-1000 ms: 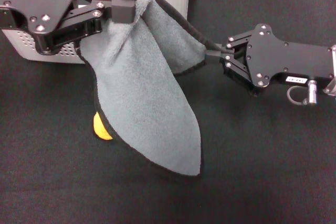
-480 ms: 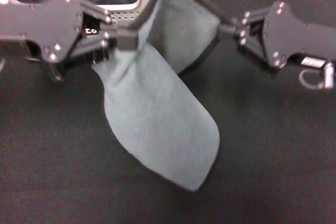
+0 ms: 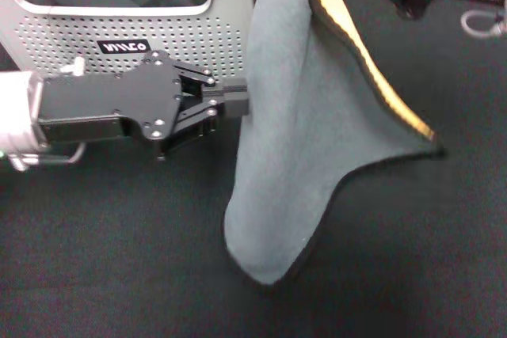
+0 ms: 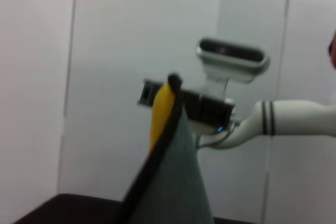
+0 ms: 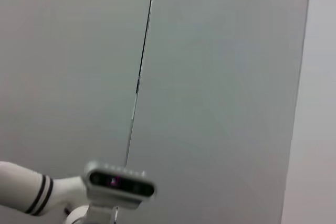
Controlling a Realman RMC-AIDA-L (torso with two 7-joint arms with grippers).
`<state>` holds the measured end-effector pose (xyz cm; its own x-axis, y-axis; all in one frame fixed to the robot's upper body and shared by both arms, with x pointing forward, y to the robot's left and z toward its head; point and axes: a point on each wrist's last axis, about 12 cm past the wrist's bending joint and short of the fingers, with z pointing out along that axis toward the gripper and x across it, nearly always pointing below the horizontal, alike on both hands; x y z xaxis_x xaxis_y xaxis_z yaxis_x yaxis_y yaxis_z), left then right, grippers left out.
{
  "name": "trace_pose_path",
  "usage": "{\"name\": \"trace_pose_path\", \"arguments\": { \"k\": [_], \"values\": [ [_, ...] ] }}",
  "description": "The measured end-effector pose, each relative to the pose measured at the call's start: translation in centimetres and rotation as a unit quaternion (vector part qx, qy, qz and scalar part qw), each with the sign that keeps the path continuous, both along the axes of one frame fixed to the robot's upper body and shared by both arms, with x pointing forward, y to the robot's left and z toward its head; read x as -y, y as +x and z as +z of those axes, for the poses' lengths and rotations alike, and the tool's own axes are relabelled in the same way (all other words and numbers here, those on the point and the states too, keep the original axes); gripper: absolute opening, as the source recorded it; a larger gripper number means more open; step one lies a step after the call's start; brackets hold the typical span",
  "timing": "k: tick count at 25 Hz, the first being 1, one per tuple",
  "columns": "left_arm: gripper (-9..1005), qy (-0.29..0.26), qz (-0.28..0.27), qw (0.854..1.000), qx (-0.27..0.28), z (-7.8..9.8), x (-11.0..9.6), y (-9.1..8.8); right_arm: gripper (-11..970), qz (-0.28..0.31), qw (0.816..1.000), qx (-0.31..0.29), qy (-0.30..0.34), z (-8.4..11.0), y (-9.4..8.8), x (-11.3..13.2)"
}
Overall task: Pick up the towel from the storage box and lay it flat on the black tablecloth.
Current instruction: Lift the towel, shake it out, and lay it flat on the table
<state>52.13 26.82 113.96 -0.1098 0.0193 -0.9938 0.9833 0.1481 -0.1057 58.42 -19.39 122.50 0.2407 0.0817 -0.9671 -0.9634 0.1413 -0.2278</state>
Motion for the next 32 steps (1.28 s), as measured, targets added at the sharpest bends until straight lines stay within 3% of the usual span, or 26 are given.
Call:
{"name": "trace_pose_path", "arguments": {
  "k": [6, 14, 20, 25, 32],
  "values": [
    [101, -0.026, 0.048, 0.998, 0.021, -1.6, 0.6, -0.1, 7, 0.004, 0.999, 0.015, -0.046, 2.6, 0.1, -0.7],
    [106, -0.161, 0.140, 0.974, 0.076, 0.1, -2.3, -1.4, 8, -0.017, 0.993, 0.038, -0.111, 6.4, -0.5, 0.5],
    [110, -0.175, 0.117, 0.974, 0.088, 0.7, -1.7, -1.4, 8, -0.018, 0.993, 0.044, -0.112, 7.3, -0.6, 1.2],
    [112, -0.159, 0.081, 0.980, 0.082, 0.7, 0.0, -0.5, 8, 0.012, 0.991, 0.047, -0.121, 7.1, -1.3, 1.1],
    [148, -0.152, 0.062, 0.983, 0.084, 1.5, 0.7, 0.8, 7, 0.054, 0.988, 0.058, -0.132, 6.7, -2.2, 1.1]
  ]
}}
